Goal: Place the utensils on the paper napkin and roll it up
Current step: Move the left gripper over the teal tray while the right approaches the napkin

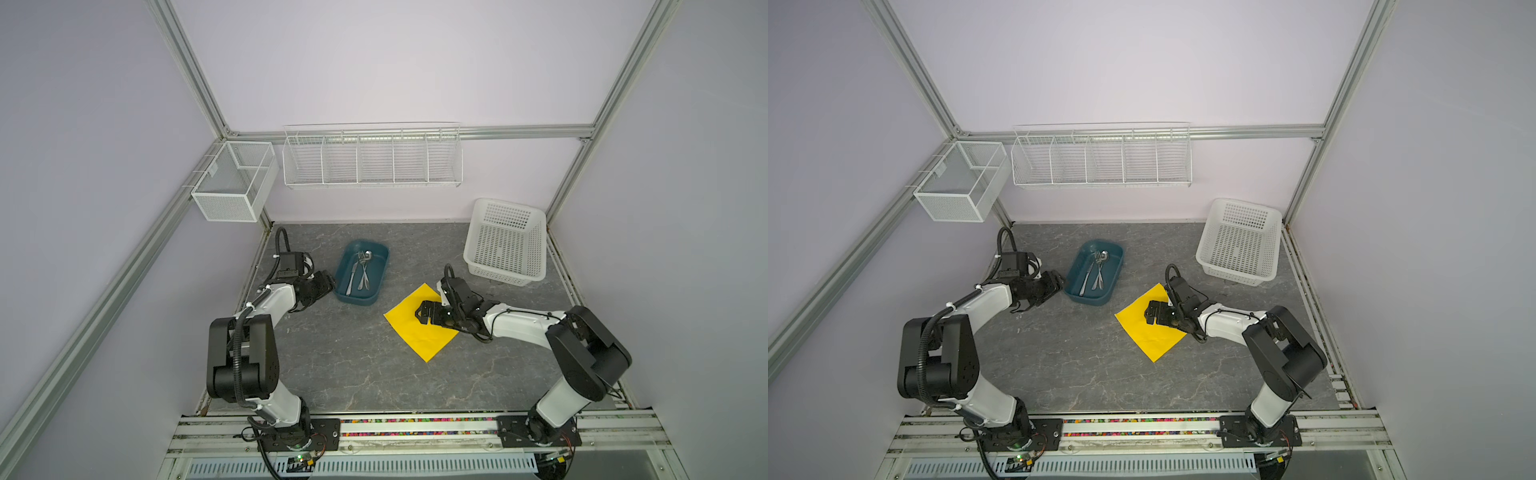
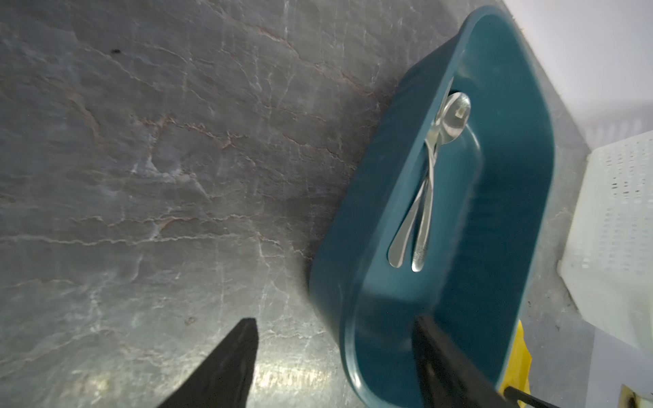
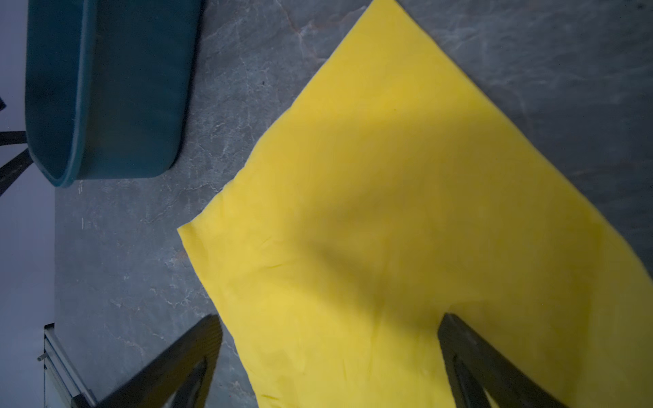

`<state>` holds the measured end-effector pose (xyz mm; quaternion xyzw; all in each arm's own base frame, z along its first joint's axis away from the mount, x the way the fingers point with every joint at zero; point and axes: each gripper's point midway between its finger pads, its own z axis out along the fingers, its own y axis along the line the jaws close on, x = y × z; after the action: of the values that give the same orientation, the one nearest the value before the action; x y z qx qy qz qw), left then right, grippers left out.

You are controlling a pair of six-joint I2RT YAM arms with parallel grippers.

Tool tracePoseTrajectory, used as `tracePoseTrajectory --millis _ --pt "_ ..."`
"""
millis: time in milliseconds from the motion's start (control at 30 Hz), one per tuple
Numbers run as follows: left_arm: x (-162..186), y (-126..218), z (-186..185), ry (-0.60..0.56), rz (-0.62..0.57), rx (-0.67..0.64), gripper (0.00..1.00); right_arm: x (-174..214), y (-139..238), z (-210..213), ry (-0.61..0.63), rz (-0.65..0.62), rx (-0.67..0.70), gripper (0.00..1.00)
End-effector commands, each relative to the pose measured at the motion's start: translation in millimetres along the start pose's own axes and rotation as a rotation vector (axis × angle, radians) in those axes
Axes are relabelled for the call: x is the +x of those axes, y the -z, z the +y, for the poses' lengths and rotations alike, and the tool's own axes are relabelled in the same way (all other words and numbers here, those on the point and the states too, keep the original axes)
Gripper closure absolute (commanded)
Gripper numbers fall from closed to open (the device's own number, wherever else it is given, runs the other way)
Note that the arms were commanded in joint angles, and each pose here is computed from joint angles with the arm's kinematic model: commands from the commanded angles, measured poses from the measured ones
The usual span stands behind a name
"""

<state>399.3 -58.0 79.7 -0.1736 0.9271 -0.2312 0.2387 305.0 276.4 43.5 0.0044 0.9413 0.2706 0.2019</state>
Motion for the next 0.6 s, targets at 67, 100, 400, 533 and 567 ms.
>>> tracePoseTrajectory --millis 67,100,400,533,567 --pt "16.3 -7.6 24.1 0.038 0.084 -0.138 0.38 22.5 -16.6 -4.3 -0.035 0.08 0.093 0.0" --pt "18.8 -7.8 28.7 0.042 0.09 -0.16 0.38 21.8 -17.3 -2.4 -0.035 0.074 0.098 0.0" --pt "54.3 4.4 60.3 0.069 0.128 -0.28 0.43 14.3 -15.6 2.3 -0.076 0.044 0.119 0.0" --pt "68.2 16.6 69.4 0.099 0.109 -0.313 0.44 13.8 -14.5 1.1 -0.099 0.043 0.133 0.01" --pt "73.7 19.0 71.6 0.104 0.107 -0.315 0.44 14.8 -14.6 0.7 -0.101 0.043 0.136 0.01"
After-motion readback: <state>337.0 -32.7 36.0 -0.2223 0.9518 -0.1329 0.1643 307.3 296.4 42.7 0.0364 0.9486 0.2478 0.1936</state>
